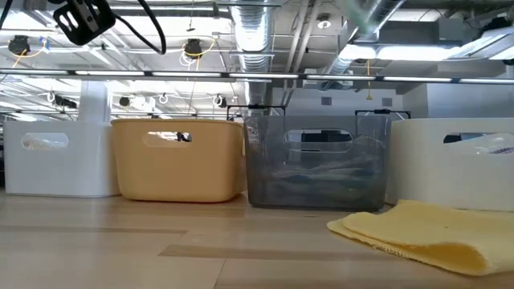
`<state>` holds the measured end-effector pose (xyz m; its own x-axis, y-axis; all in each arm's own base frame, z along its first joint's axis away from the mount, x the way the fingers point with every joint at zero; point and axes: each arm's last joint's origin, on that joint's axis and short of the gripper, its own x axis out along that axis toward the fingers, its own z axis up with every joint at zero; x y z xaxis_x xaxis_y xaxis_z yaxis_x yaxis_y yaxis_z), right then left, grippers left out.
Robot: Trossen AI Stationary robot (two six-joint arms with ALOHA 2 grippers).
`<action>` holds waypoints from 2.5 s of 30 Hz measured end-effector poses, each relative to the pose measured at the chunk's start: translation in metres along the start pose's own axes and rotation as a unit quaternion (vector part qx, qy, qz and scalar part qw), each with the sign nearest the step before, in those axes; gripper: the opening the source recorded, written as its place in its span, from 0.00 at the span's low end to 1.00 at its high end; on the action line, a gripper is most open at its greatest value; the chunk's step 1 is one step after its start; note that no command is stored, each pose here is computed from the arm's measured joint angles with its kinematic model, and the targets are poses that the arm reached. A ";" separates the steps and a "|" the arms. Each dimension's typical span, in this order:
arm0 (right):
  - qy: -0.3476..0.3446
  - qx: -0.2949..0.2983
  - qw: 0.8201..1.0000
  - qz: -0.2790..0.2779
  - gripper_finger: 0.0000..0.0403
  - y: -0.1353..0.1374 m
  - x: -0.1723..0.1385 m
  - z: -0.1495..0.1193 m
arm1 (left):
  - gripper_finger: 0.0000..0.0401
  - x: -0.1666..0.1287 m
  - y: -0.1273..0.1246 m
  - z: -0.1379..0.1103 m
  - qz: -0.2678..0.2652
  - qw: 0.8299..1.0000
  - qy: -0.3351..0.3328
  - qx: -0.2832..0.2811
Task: Pick & Place Toothbrushes
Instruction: Put the green toothbrush into the yellow bin
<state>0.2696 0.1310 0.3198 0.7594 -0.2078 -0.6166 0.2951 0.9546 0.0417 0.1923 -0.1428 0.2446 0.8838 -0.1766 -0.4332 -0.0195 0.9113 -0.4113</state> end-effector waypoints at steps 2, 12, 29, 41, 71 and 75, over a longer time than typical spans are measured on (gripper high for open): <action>0.001 -0.001 0.999 0.038 0.01 -0.003 0.020 0.011 | 0.00 -0.001 -0.002 -0.001 -0.004 1.000 0.002 0.001; 0.075 0.024 0.990 0.117 0.01 -0.033 0.104 0.032 | 0.00 -0.007 -0.012 -0.010 -0.023 1.000 0.010 0.006; 0.234 0.104 0.955 0.151 0.02 -0.052 0.208 0.090 | 0.00 -0.014 -0.020 -0.019 -0.038 0.999 0.024 -0.007; 0.323 0.177 0.916 0.161 0.03 -0.076 0.251 0.074 | 0.00 -0.028 -0.033 -0.037 -0.058 0.997 0.051 -0.005; 0.310 0.153 0.900 0.264 0.48 -0.079 0.239 0.093 | 0.00 -0.030 -0.032 -0.040 -0.035 0.998 0.044 0.005; 0.353 0.104 0.882 0.295 0.51 -0.066 0.206 0.101 | 0.00 -0.030 -0.032 -0.040 -0.035 0.998 0.045 0.005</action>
<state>0.4647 0.0033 0.2698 0.2868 0.5672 -0.7720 0.1244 0.7770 0.6171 0.1480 -0.1813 0.2382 0.8367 -0.2731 -0.4747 0.0467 0.8992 -0.4350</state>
